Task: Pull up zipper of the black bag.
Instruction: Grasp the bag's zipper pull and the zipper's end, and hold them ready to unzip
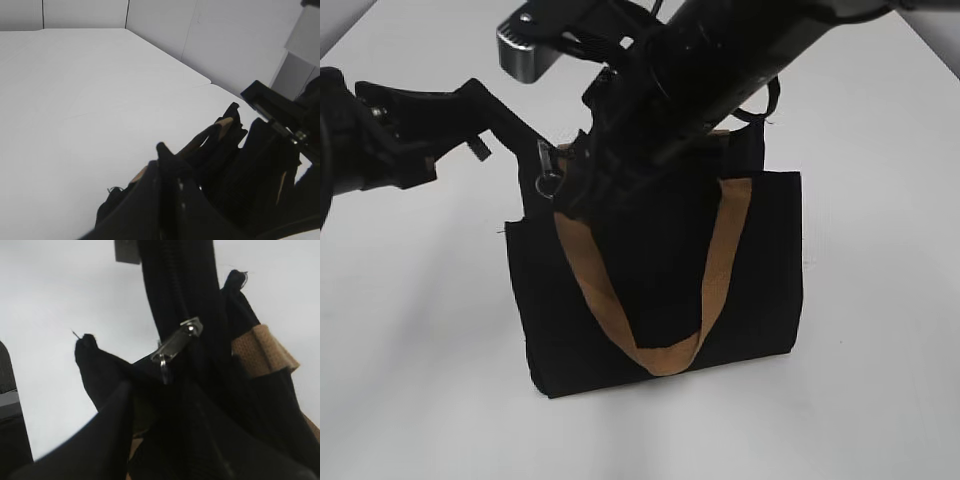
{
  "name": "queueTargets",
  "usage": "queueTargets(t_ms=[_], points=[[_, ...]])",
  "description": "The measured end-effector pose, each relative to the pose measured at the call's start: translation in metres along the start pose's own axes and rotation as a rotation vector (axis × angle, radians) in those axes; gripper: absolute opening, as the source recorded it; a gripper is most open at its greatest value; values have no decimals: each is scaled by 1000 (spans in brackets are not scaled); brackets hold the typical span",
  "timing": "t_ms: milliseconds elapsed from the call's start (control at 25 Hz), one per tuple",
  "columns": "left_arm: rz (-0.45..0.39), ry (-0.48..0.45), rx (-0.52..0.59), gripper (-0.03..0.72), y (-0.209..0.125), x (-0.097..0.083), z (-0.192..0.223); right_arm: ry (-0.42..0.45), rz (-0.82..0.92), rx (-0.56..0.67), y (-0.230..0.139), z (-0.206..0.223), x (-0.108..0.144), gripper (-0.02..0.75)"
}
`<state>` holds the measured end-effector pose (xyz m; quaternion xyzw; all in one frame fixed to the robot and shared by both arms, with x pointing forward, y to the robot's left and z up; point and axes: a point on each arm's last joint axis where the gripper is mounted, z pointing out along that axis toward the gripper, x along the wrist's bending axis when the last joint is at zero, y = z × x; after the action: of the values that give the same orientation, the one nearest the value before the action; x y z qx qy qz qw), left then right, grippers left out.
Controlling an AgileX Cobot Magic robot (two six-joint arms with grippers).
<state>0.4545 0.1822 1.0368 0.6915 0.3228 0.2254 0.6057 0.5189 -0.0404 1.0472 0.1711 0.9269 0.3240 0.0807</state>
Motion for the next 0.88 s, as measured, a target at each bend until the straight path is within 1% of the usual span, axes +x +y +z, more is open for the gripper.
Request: queueTargets(t_ms=[200,280,520,880], points=[[0,-3,0,4,0,0,0,-14,5,-18,2,1,-1,178],[-1,-3,0,4,0,0,0,-11,11,-24,2,1,-2,165],[-1,-5,-1,4,0,0,0,0,53,-66,6,2,-1,160],[-3,-8,-4,4,0,-1,0,-3,53,-71,7,2,-1,158]])
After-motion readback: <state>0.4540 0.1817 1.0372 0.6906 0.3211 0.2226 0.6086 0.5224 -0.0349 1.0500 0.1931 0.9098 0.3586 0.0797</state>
